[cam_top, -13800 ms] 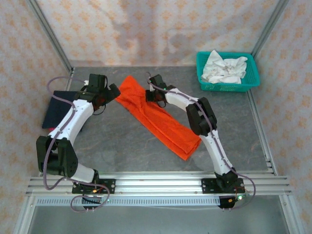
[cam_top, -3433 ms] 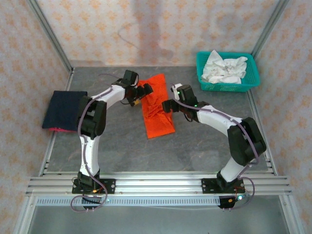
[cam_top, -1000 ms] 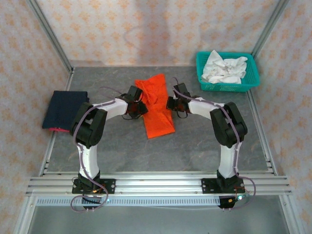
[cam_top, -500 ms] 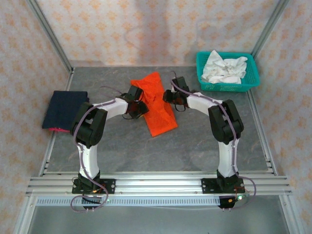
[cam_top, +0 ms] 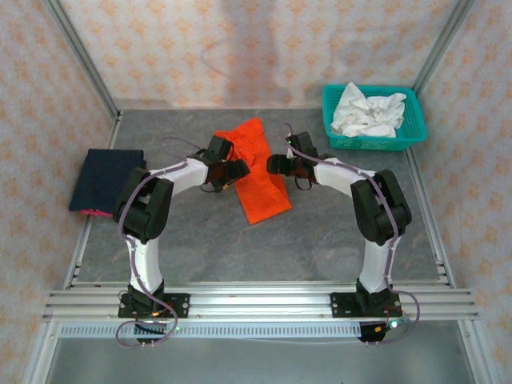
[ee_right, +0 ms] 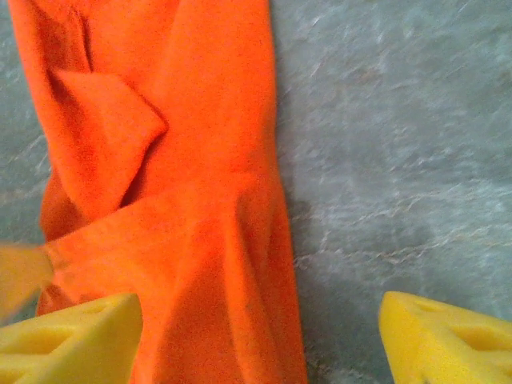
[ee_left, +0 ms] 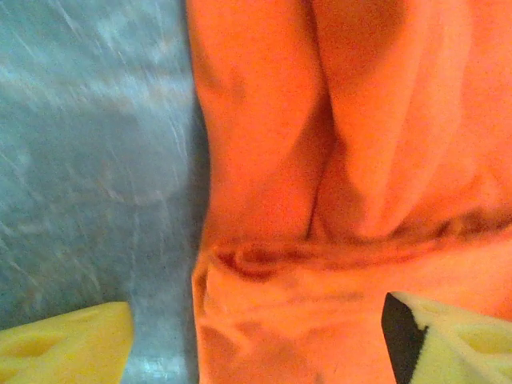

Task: Fold and stack the t-shirts

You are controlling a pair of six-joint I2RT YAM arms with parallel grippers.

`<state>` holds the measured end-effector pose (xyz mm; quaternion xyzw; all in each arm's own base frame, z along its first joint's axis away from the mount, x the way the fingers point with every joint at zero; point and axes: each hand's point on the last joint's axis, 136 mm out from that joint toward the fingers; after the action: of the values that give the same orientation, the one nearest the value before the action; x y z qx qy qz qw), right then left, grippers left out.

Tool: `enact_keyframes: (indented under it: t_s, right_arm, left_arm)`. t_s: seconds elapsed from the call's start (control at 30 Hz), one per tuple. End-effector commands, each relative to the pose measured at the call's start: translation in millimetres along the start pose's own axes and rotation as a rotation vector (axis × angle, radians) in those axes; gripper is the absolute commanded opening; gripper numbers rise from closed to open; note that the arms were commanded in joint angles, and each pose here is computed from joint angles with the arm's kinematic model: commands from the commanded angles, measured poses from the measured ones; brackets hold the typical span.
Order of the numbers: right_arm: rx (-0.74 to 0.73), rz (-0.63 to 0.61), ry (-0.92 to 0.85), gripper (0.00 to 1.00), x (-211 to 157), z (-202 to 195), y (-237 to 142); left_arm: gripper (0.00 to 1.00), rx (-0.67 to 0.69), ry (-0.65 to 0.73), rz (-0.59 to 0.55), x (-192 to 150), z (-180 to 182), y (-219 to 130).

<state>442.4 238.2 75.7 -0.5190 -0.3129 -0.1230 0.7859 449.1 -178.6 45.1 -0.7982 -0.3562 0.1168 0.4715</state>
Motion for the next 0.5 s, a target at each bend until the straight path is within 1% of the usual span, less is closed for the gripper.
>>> enact_keyframes:
  t_s: [0.0,0.07,0.13,0.17,0.2,0.23,0.3,0.33,0.47]
  right_arm:
    - [0.094,0.088,-0.005,0.73,-27.3,11.7,2.7]
    - [0.099,0.12,0.017,0.62,-35.5,10.7,8.4]
    - [0.094,0.142,0.046,0.44,-41.6,9.3,12.4]
    - [0.1,0.147,0.056,0.36,-43.3,10.5,12.0]
    - [0.102,0.147,0.067,0.29,-45.3,11.5,10.6]
    - [0.102,0.145,0.079,0.21,-48.3,11.9,8.9]
    - [0.1,0.137,0.098,0.15,-54.2,12.4,3.7]
    - [0.095,0.138,0.109,0.14,-59.8,11.6,0.6]
    - [0.091,0.141,0.168,0.13,-80.5,13.5,-8.7]
  left_arm:
    - [0.84,0.004,-0.01,-0.086,37.0,-7.1,-3.7]
    - [0.84,0.01,-0.02,-0.098,47.7,-7.8,1.4]
    - [0.82,0.02,-0.027,-0.101,57.8,-8.6,8.2]
    - [0.76,0.025,-0.027,-0.099,61.2,-9.0,12.0]
    - [0.68,0.035,-0.024,-0.095,64.6,-8.8,16.6]
    - [0.65,0.049,-0.022,-0.091,68.8,-7.6,21.8]
    - [0.6,0.074,-0.022,-0.083,74.9,-4.6,32.3]
    - [0.58,0.085,-0.024,-0.082,78.1,-2.5,37.4]
    - [0.5,0.099,-0.028,-0.054,78.2,0.0,52.4]
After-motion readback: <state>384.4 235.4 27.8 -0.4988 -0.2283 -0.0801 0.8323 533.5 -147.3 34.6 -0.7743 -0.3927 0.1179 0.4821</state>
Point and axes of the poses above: each hand's point on the last joint's axis, 136 mm out from that joint toward the fingers, its own y axis out along the fingers, its own z axis along the line the jaws close on, x = y × z, and after that the axes turned 12 degrees about -y, right-handed
